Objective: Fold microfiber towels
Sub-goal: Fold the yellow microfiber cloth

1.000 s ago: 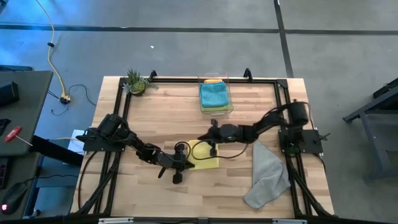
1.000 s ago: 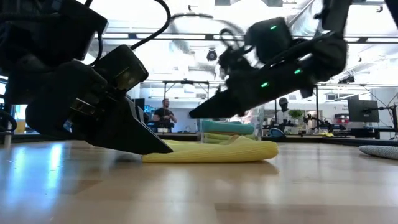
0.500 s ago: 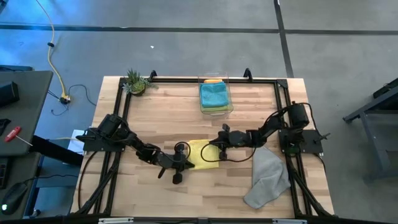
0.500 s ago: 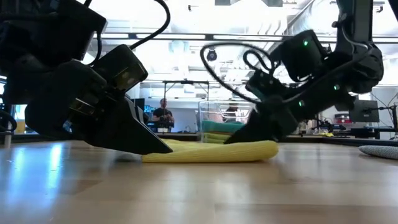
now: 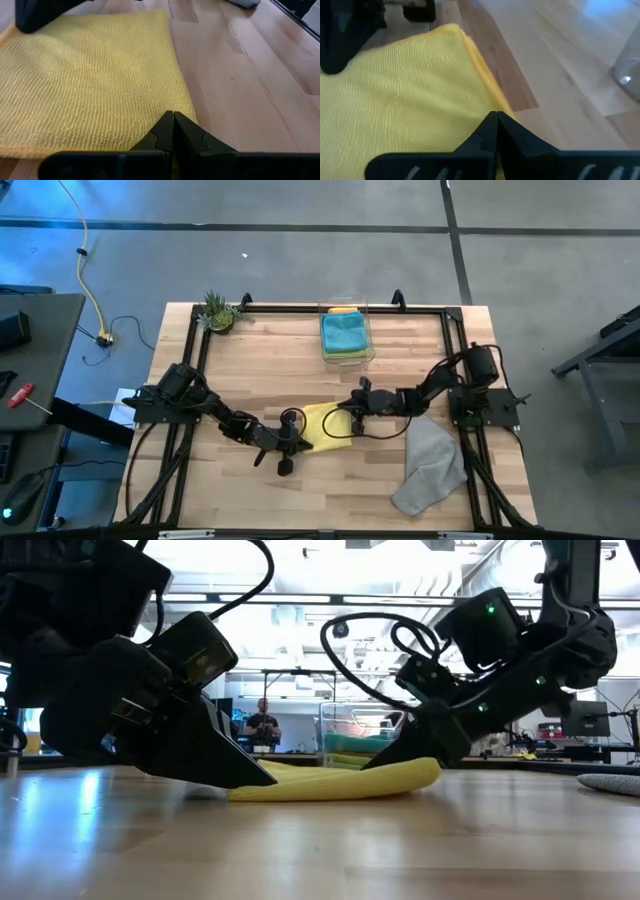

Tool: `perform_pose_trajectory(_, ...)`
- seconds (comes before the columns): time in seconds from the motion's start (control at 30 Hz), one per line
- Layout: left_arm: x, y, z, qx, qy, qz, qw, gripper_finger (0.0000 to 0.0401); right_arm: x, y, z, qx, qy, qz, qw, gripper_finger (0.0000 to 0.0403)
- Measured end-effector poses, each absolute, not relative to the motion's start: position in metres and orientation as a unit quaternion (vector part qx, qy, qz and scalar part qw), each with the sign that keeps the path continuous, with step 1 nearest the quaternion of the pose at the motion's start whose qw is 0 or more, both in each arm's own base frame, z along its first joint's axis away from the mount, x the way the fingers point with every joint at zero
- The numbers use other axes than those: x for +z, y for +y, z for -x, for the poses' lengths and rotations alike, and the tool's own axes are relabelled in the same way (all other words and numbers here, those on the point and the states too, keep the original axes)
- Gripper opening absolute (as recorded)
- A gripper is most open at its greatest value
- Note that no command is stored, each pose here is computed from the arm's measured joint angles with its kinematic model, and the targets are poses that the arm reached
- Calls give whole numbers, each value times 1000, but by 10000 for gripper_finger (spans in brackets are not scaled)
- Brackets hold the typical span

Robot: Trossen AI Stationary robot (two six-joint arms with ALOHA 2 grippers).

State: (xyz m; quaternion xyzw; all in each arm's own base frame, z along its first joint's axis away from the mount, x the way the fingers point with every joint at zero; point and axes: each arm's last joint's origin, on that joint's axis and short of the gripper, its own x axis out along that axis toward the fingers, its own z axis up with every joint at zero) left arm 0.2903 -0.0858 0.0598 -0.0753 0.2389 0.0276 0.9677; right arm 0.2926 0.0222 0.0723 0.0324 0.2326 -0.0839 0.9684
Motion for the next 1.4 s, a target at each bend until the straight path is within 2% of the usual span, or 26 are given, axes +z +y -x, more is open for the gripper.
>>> perform_pose_trajectory(0.4,60,-86,-290,25,239,71,968,0,103,24,-289,-80,217,-36,972,0)
perform_pose_trajectory(0.87,60,-85,-291,25,239,64,969,0,155,25,-256,-73,280,-15,957,7)
perform_pose_trajectory(1.4,61,-84,-292,23,232,58,971,2,152,61,-239,-46,324,-40,944,163)
